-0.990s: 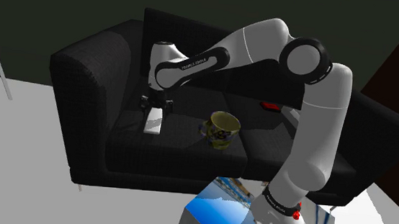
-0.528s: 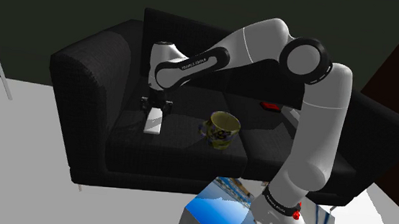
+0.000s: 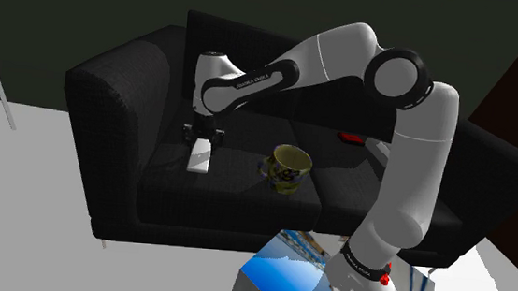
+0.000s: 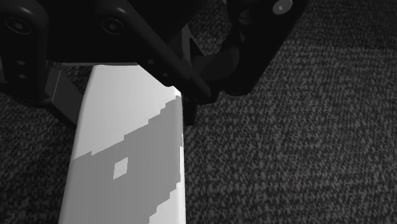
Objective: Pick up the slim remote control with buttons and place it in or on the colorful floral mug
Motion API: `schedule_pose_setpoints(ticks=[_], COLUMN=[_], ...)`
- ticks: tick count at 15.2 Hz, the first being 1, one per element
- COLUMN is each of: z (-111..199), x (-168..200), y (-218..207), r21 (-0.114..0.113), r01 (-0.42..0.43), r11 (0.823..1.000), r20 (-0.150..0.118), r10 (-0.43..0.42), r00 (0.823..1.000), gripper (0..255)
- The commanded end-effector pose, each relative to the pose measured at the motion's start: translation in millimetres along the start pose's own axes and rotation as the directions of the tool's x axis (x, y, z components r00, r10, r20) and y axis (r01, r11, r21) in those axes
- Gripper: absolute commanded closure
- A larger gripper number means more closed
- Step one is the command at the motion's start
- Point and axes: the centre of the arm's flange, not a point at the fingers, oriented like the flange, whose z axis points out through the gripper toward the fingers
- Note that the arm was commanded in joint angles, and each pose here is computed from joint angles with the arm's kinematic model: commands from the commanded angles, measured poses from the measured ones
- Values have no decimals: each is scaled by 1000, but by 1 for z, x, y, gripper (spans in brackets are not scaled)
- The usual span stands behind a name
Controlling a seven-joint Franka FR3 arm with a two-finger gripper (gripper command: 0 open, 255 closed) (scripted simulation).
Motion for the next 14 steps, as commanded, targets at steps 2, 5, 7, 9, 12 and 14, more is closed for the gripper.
schedule_pose_setpoints(ticks=[2,5,7,9,12,14], z=[-15,-31,-41,-52,-68,-78], x=[0,0,0,0,1,1], y=[0,0,1,1,1,1], r21=[0,0,0,0,0,0], r01=[0,0,0,0,0,0], r11=[1000,1000,1000,1000,1000,1000], r20=[0,0,0,0,0,0], r10=[0,0,0,0,0,0], r00=[1000,1000,1000,1000,1000,1000], gripper=[255,255,255,255,255,255])
